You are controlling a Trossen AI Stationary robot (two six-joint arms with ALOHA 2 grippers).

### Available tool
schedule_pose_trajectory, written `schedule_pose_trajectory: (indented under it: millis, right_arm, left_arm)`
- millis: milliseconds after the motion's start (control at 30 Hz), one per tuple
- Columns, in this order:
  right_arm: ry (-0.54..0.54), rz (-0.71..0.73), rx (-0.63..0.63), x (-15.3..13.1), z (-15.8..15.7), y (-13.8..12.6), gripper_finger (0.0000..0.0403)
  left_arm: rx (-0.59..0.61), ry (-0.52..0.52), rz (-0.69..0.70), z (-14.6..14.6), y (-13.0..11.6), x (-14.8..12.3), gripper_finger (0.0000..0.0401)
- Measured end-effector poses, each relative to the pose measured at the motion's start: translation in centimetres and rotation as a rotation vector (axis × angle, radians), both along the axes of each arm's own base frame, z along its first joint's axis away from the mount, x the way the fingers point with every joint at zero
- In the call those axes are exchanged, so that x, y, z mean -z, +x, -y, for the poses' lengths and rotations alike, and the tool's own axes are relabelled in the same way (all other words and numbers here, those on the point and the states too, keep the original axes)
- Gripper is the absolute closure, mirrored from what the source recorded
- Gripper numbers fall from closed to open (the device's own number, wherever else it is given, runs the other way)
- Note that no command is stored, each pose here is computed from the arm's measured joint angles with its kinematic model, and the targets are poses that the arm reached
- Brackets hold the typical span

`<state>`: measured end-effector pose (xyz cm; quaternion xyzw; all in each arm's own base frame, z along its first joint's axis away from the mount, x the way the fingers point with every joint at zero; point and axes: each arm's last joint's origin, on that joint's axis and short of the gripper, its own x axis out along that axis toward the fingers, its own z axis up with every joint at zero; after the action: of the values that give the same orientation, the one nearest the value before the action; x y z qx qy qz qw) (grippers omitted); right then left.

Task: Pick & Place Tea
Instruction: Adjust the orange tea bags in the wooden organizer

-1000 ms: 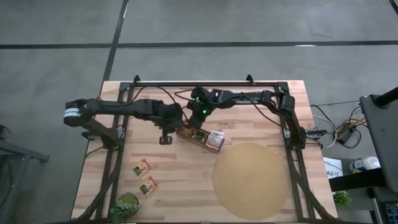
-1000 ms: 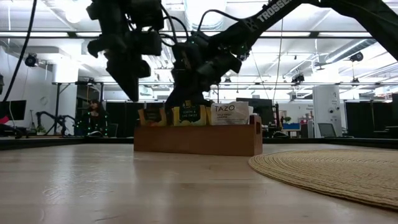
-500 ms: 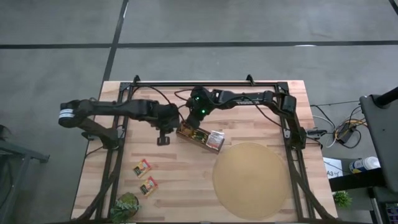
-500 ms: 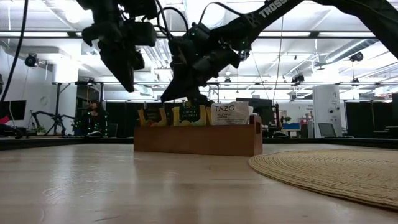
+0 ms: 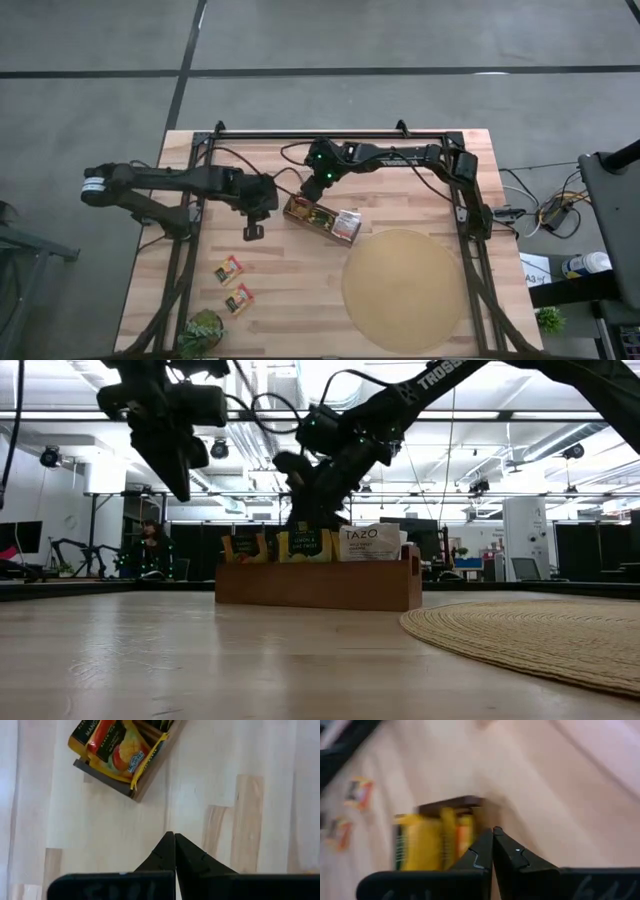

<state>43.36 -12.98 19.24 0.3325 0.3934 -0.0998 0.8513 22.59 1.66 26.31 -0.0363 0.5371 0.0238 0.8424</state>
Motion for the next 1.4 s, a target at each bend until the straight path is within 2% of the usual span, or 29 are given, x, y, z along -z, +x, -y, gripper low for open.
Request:
schedule_pose_trajectory:
  millis: [233,500,1033,1400]
  right_arm:
    - [-0.03,-0.07,0.036,0.5,0.0,-0.4,0.0394]
    - [0.038,-0.092,0.019,1.8,-0.7,-0.2,0.0394]
    - [0.123,-0.037,-0.08,1.4,-3.0,0.9,0.0394]
    - [0.129,-0.004,-0.144,1.0,-5.2,1.6,0.0394]
  left_arm:
    - [-0.042,0.001,0.047,0.1,-1.2,-0.5,0.0401]
    - [-0.055,0.023,0.09,0.1,-1.9,-1.3,0.0401]
    - [-0.051,0.047,0.098,0.1,-2.1,-1.5,0.0401]
    - [-0.038,0.081,0.095,0.0,-2.1,-1.5,0.0401]
